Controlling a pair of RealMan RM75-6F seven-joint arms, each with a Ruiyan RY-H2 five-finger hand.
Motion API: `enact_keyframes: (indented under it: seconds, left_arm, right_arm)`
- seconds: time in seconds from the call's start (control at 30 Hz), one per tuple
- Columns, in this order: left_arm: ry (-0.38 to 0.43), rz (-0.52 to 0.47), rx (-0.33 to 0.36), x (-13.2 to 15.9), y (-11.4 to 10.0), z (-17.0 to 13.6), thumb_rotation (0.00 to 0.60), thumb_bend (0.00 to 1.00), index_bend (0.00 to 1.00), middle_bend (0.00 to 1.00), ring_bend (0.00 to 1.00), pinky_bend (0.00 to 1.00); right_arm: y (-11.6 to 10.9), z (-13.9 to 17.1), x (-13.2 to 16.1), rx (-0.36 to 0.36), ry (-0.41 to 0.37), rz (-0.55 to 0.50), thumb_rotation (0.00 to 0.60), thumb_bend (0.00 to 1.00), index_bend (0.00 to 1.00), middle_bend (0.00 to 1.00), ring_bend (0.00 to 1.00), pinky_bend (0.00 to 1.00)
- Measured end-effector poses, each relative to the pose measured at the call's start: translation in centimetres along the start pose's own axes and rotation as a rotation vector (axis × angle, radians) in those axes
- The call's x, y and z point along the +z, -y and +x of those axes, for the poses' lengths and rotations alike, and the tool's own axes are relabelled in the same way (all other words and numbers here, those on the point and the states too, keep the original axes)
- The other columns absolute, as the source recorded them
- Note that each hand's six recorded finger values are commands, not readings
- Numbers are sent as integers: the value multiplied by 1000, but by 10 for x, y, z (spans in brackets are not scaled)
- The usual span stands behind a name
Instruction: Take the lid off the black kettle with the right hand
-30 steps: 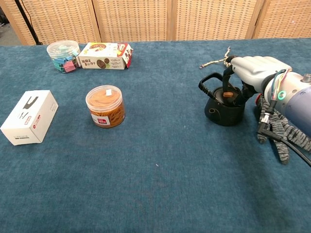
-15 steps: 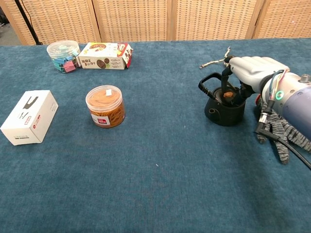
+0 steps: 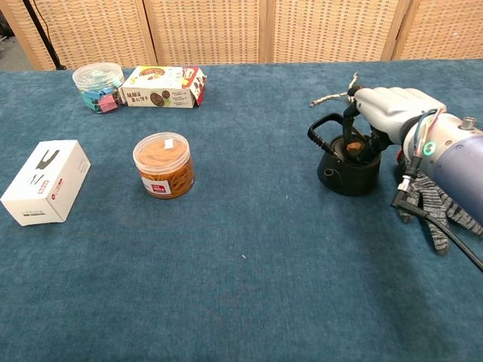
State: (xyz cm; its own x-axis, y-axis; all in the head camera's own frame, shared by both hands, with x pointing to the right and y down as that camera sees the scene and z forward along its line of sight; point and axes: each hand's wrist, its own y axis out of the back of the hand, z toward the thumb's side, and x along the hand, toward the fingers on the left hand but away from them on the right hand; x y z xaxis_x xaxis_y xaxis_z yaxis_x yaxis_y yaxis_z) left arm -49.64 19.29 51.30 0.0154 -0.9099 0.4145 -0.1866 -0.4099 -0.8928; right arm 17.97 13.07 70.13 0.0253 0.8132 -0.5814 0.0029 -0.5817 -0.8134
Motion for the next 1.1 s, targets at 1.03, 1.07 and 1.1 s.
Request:
enact_keyframes:
  seconds: [1.03,1.07,1.1]
  left_arm:
    - [8,6,-9,2,2,-1,600,34,0,0,0,0]
    - [7,5,-9,2,2,-1,600,34,0,0,0,0]
    - [7,5,-8,2,2,-1,600,35,0,0,0,0]
  right_arm:
    - [-47,5,-8,-112,13,-13,600,404,641,48,0,0]
    - [-47,4,-11,-112,20,-8,600,404,641,49,0,0]
    - [-47,2,-15,-111,29,-3,600,404,641,49,0,0]
